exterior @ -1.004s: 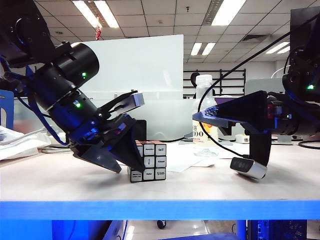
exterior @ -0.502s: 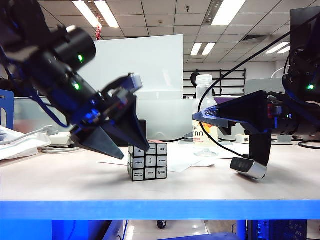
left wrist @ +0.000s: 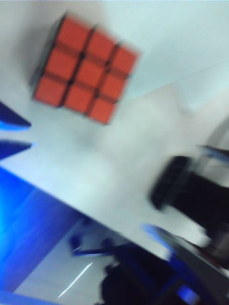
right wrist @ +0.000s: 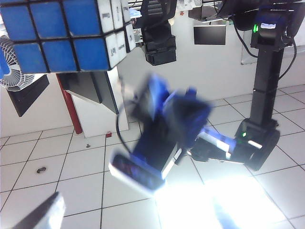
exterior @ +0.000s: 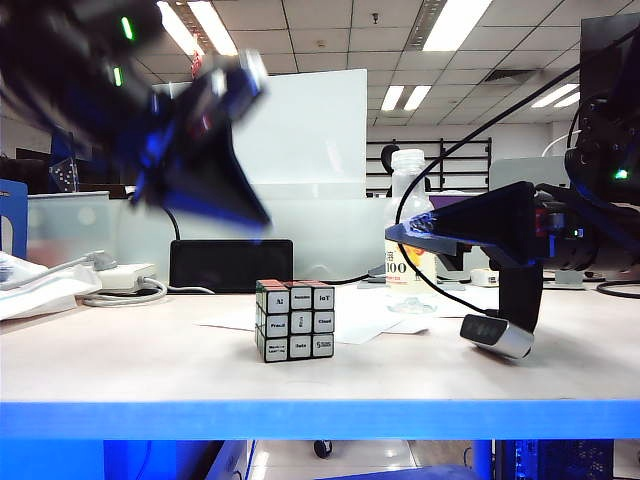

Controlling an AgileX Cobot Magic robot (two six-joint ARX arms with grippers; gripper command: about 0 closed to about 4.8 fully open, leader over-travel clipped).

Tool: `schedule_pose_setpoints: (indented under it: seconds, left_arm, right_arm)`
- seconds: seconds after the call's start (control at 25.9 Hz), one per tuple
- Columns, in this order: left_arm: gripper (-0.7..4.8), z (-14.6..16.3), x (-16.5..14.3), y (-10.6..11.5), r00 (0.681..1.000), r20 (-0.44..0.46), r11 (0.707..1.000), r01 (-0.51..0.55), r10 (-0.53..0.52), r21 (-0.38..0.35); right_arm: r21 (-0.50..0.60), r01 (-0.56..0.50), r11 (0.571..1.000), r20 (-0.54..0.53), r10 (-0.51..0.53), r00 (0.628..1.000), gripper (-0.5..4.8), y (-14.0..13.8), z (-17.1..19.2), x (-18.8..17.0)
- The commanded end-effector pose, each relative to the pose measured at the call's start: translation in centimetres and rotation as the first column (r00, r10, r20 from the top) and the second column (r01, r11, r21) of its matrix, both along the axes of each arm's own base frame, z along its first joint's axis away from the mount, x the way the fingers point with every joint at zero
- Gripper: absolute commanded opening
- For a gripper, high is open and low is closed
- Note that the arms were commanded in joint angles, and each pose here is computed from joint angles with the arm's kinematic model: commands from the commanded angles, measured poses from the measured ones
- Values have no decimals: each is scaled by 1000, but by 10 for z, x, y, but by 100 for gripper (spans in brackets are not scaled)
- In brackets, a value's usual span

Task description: Rotate the Rubik's Cube so that the bottom side is facing up.

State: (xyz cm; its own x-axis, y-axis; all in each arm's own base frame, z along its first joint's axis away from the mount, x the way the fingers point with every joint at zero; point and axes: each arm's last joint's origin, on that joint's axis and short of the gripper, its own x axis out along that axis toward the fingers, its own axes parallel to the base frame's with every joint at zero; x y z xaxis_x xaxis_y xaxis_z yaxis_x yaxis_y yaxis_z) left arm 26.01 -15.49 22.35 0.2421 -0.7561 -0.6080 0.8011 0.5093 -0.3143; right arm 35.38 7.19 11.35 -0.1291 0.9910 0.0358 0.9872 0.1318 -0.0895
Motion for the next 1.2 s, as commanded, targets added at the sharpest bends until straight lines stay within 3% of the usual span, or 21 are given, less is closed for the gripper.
schedule_pose_setpoints:
  seconds: [0.04, 0.12, 0.23, 0.46, 0.58, 0.73, 0.85, 0.93, 1.0, 1.2]
  left_arm:
    - [-6, 37, -8, 7, 981, 181, 996, -67, 76, -52]
    - [-6, 57, -17, 14, 952, 274, 990, -125, 138, -64]
    - [-6, 79, -29, 24, 904, 356, 971, -225, 238, -79]
    - [-6, 86, -37, 29, 891, 327, 949, -299, 315, -101]
    - [-6, 89, -38, 30, 883, 314, 937, -325, 350, -129]
    - [-6, 106, -45, 38, 795, 393, 887, -423, 462, -186]
    - [-6, 121, -57, 48, 708, 419, 822, -511, 568, -251]
    - [-6, 127, -66, 54, 677, 420, 795, -544, 604, -266]
    - [-6, 130, -74, 60, 653, 428, 776, -575, 625, -257]
    - [-6, 134, -92, 70, 640, 421, 763, -581, 643, -281]
  right_arm:
    - [-26, 4, 1000, -69, -6, 998, 348, -1, -11, -5]
    - [-24, 5, 1000, -52, -6, 999, 268, -1, -8, -5]
    - [-22, 5, 1000, -30, -6, 1000, 198, -1, -2, -5]
    - [-4, 9, 1000, 114, -9, 993, 10, -1, 15, 1]
    - [11, 15, 1000, 227, -17, 974, 3, -3, 22, 8]
    - [27, 30, 999, 357, -37, 933, 3, -8, 49, 16]
    - [36, 45, 998, 441, -56, 896, 3, -14, 78, 20]
    - [44, 44, 998, 498, -60, 865, 3, -14, 98, 21]
    - [53, 40, 998, 560, -63, 826, 3, -15, 120, 20]
    - [67, 33, 997, 662, -70, 746, 3, -16, 163, 5]
